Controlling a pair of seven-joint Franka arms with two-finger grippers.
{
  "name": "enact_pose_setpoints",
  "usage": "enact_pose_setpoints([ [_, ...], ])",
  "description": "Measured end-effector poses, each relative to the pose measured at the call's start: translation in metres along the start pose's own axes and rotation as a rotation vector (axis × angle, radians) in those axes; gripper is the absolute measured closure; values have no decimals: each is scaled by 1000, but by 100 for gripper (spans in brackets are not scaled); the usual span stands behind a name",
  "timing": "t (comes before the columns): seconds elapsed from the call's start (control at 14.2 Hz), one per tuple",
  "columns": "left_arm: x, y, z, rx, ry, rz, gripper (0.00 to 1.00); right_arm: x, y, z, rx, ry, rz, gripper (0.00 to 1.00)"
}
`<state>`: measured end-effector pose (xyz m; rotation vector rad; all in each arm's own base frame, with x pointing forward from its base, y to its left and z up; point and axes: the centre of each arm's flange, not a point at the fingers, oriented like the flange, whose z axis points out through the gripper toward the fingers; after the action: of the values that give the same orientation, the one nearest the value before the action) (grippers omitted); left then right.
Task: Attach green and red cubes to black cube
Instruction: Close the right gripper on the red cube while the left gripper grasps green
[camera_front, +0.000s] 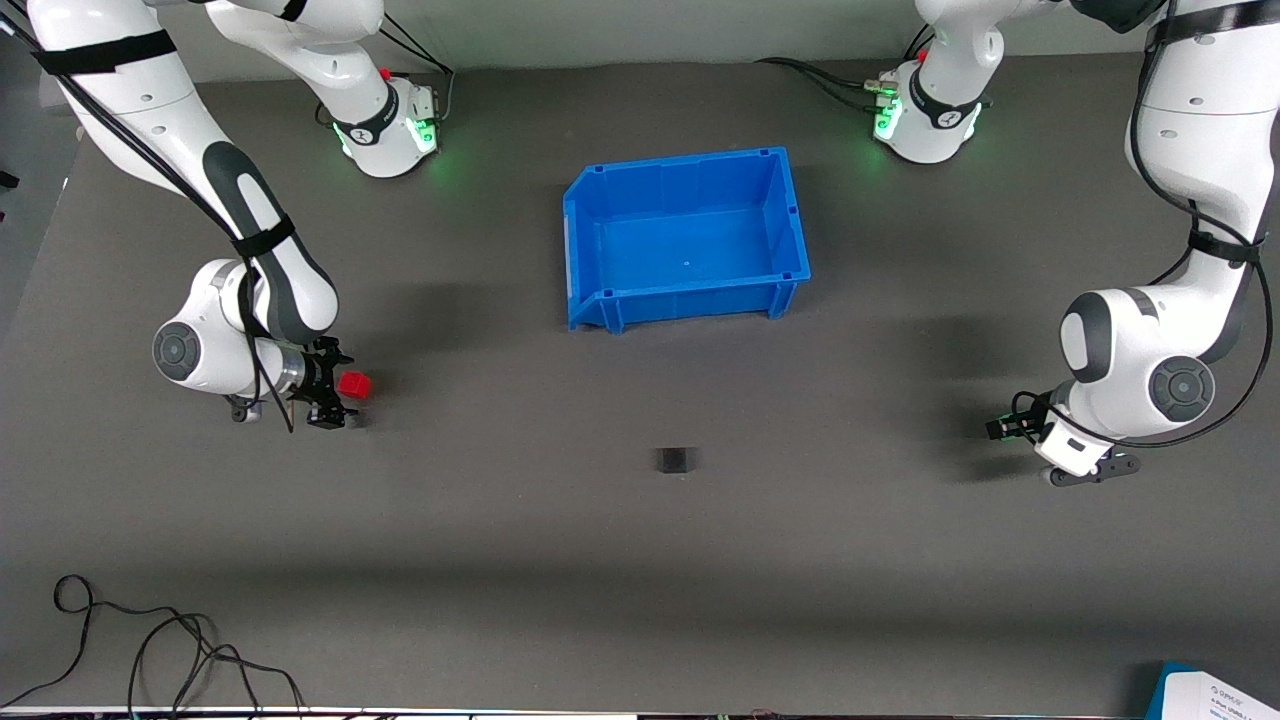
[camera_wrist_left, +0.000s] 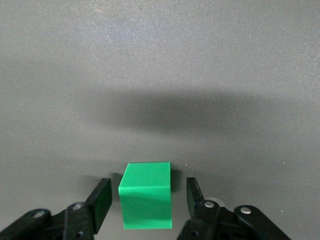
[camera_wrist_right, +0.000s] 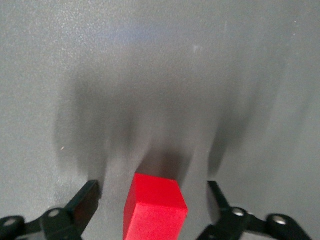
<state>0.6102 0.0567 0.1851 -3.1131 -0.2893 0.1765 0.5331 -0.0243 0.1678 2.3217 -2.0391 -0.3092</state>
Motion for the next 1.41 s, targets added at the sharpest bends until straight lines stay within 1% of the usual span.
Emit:
enact_pose_setpoints([
  [0.07,0,0,0,1,1,1,37,-6,-1,-1,1,2,-12,23],
  [0.14,1,0,-1,2,3,2,38,-15,-3,-2,0,5,-30,37],
  [0.21,2,0,-1,2,5,2,40,-26,-4,-3,-4,6,-50,45],
  [0.28,4,0,-2,2,8,3,44,-35,-4,-4,-11,6,-66,58],
  [0.35,5,0,-2,2,10,3,44,-41,-5,-6,-17,6,-76,61],
  [0.42,7,1,-2,1,11,3,48,-43,-5,-9,-15,10,-85,61],
  [0.49,8,1,-1,1,11,3,48,-42,-4,-13,-18,17,-92,61],
  [0.71,11,1,1,1,13,4,51,-35,1,-19,-48,19,-89,61],
  [0.85,11,1,1,1,13,4,56,-34,1,-19,-49,19,-88,61],
  [0.92,12,1,1,1,14,4,56,-34,1,-20,-49,20,-88,61],
  [0.99,12,1,1,1,14,4,64,-34,1,-19,-49,20,-88,61],
  [1.2,12,1,1,2,13,3,63,-34,1,-19,-50,20,-90,61],
  [1.41,13,0,0,2,15,2,63,-33,1,-18,-58,38,-108,61],
])
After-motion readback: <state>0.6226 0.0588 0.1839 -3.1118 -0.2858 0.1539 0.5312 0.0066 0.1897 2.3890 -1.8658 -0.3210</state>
